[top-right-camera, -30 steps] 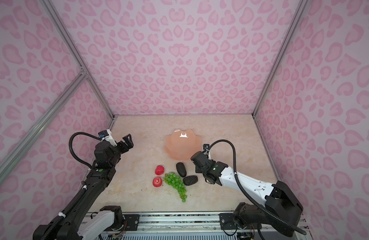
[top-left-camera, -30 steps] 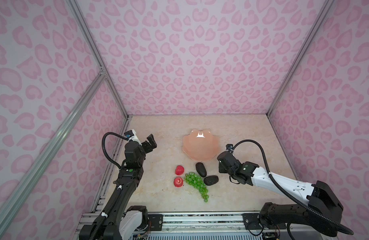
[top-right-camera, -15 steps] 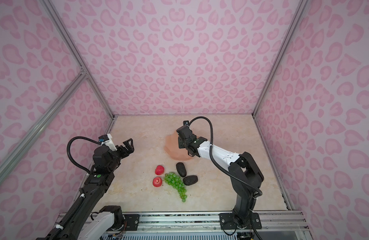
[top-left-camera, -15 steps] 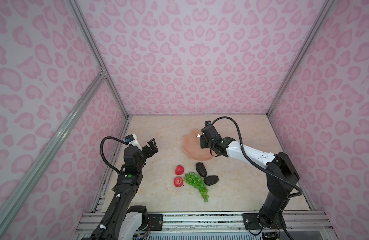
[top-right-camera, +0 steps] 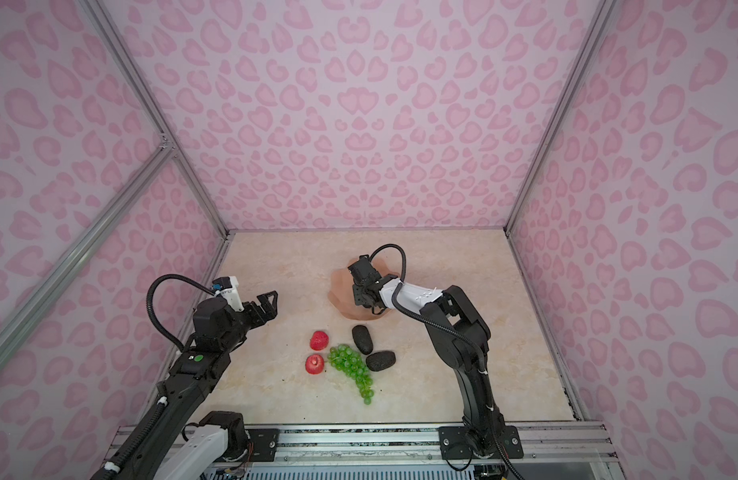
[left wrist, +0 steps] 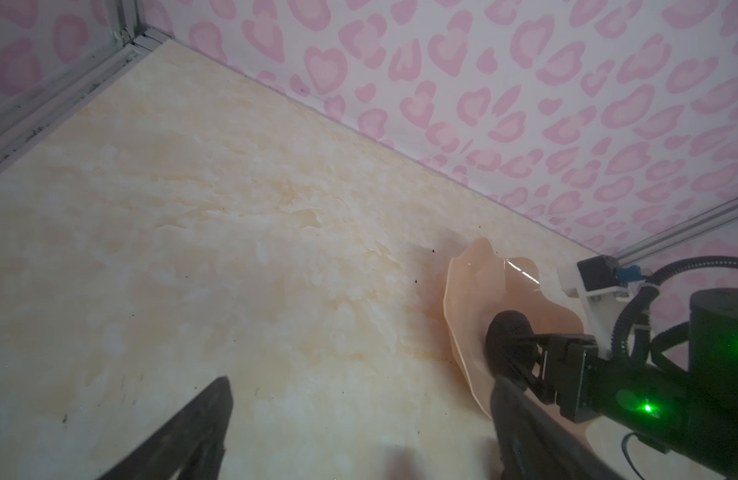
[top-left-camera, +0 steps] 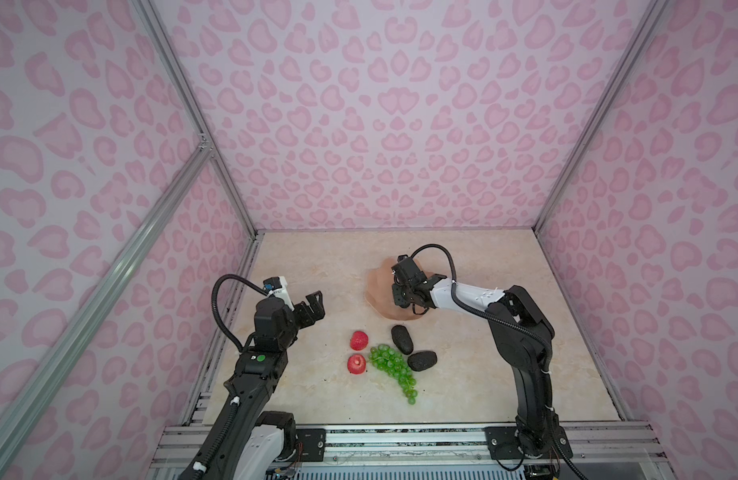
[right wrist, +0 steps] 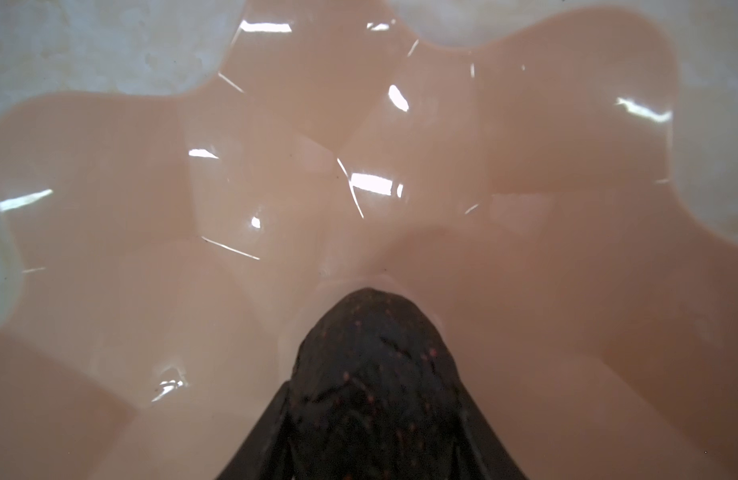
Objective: Place and organize the fake fruits in the fruit bowl
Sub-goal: 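Grasp the dark avocado with the right gripper and lift it over the bowl, then release the avocado into the bowl while the left gripper reaches the red fruit, then grasp the red fruit with the left gripper and carry it over the bowl, then release the red fruit into the bowl while the right gripper reaches another avocado, then grasp the second dark avocado with the right gripper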
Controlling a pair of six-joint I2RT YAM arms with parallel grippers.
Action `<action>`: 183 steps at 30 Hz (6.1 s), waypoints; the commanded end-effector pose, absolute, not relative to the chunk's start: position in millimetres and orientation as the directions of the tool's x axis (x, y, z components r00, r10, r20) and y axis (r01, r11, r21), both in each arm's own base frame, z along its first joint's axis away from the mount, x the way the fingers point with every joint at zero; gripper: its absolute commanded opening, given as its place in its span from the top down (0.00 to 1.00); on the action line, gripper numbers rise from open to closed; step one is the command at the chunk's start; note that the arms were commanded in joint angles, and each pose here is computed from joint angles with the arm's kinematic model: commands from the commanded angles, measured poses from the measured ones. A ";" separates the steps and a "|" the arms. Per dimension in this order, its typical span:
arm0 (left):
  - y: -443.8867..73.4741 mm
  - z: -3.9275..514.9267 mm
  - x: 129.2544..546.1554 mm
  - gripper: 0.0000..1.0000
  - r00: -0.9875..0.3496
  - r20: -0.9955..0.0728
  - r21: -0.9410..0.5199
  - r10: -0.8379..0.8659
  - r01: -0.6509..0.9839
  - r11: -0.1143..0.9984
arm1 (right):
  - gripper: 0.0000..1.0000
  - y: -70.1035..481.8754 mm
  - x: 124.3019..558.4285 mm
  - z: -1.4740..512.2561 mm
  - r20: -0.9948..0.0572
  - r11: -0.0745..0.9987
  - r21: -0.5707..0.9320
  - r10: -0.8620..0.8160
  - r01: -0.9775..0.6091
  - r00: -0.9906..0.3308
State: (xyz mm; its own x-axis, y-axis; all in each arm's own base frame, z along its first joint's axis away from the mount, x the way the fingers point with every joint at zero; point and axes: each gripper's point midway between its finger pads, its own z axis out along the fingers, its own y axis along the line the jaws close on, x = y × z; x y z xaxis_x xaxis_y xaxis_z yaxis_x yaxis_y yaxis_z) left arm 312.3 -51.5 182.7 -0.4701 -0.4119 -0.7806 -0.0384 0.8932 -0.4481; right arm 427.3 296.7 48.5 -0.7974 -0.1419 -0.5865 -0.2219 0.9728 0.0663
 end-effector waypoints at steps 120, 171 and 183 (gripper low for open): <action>-279.5 81.3 419.5 0.43 -0.867 -0.495 -0.271 0.048 0.207 0.940 | 0.13 185.2 289.6 80.1 -0.560 0.986 0.134 -0.011 -0.104 -0.828; -139.6 238.4 380.7 0.15 -0.513 -0.827 -0.280 -0.230 0.020 0.960 | 0.18 254.4 228.3 33.0 -0.401 0.933 0.205 -0.195 -0.295 -0.895; -138.3 229.5 380.0 0.15 -0.532 -0.818 -0.270 -0.220 0.016 0.963 | 0.07 242.2 232.6 59.9 -0.441 0.777 -0.049 -0.580 -0.627 -0.685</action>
State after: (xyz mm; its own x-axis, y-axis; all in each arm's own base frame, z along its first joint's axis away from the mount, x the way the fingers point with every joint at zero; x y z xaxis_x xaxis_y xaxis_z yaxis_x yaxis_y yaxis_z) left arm 378.9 -140.1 230.5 -0.5361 -0.2157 -0.8162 0.0243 0.9625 -0.2703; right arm 238.4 248.1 67.7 -0.7636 -0.4109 -0.4982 -0.4981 0.8657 0.0494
